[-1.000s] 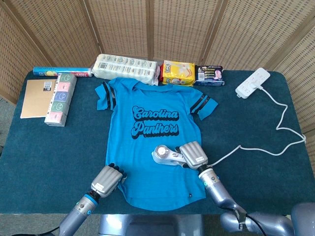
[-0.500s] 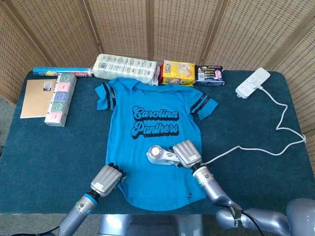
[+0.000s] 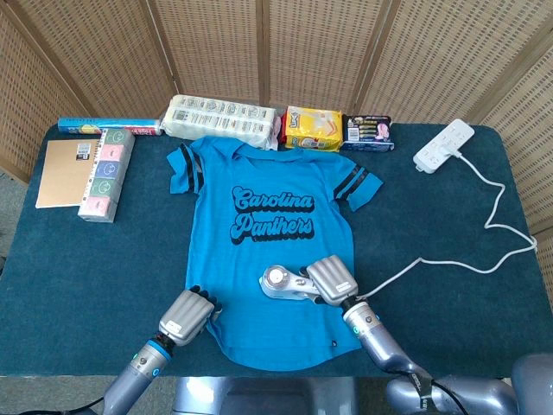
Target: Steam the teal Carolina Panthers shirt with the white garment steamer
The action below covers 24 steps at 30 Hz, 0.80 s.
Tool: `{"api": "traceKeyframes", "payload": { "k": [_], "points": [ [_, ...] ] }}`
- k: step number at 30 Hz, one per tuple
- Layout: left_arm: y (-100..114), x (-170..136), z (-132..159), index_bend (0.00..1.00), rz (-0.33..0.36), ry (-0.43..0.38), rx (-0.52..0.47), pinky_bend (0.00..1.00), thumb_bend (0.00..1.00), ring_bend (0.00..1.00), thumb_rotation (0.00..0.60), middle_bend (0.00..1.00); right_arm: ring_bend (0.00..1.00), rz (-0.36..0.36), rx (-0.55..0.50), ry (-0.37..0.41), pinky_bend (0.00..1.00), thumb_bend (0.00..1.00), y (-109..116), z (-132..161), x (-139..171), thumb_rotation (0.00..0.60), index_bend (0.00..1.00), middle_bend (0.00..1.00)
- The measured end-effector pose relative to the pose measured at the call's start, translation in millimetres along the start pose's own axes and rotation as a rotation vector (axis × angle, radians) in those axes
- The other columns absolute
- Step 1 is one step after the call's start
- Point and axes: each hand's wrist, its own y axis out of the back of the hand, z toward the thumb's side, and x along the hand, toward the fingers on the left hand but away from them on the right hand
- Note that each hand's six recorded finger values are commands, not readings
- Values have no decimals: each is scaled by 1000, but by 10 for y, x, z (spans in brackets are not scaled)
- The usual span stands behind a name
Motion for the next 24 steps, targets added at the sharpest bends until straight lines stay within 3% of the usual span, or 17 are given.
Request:
{"api": "traceKeyframes", "payload": {
  "k": [11,24],
  "points": [
    [5,-12,16,629,3,-3,1,366,489,484,600,621,836,12,-12,-6,840,366,-49,-28,167,600,684,743],
    [5,-13,23,630,2,1,2,366,489,485,600,621,836,-32,3,-50,840,367,6,-207,-49,600,685,743]
  ]
}}
